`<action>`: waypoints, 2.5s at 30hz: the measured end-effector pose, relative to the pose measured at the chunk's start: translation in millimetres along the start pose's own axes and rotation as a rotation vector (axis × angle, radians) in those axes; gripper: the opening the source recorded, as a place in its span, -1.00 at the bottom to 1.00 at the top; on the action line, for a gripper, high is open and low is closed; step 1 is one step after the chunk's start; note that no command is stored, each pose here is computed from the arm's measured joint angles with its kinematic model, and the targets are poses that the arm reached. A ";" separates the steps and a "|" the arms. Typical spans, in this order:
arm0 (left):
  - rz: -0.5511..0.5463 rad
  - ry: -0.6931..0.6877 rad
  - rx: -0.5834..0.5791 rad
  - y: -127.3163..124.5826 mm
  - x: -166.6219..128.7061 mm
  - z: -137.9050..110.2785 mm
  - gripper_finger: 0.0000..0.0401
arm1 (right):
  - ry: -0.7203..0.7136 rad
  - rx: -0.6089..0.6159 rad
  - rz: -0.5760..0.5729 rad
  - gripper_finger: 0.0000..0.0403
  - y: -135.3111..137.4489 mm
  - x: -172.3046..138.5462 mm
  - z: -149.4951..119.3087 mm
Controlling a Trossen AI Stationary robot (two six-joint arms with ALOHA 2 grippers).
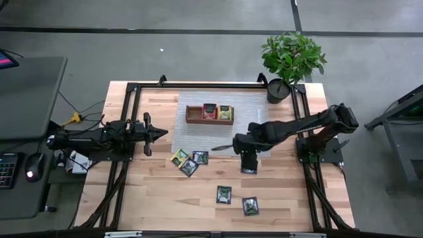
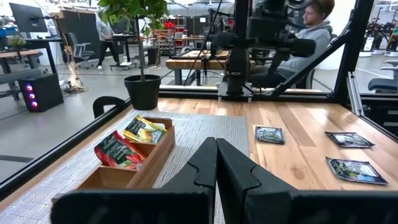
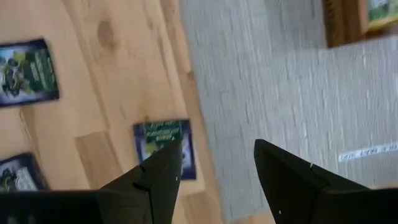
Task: Pick & Place Tea
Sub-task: Put the purple tea bag into the left section of the wooden organizer
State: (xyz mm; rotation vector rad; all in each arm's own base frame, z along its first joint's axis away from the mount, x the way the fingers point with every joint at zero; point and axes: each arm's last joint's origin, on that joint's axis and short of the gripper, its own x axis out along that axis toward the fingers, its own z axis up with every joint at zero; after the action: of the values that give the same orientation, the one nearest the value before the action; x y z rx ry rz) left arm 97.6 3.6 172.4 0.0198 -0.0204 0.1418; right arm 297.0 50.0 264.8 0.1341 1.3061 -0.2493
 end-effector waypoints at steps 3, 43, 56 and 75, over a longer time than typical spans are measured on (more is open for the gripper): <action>-0.003 0.000 0.000 -0.1 0.0 0.0 -1.00 | 0.018 0.002 -0.001 -0.02 9.4 -1.7 -6.6; -0.106 -0.006 -0.133 -3.1 -0.1 1.1 0.04 | -0.077 0.881 0.343 -0.02 -10.7 19.4 -123.0; 0.019 -0.026 -0.169 0.4 1.2 2.7 0.04 | -0.064 0.812 0.265 -0.26 -6.8 40.7 -123.6; 0.027 0.119 -0.161 -5.5 40.9 5.6 0.04 | -0.061 0.663 0.267 -0.99 -0.4 50.7 -118.3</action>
State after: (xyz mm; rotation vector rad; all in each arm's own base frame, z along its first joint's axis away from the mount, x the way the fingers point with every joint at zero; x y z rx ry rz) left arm 138.8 3.8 178.7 -0.1495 0.0867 0.1673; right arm 198.3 72.4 185.3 0.8497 1.0887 -0.4468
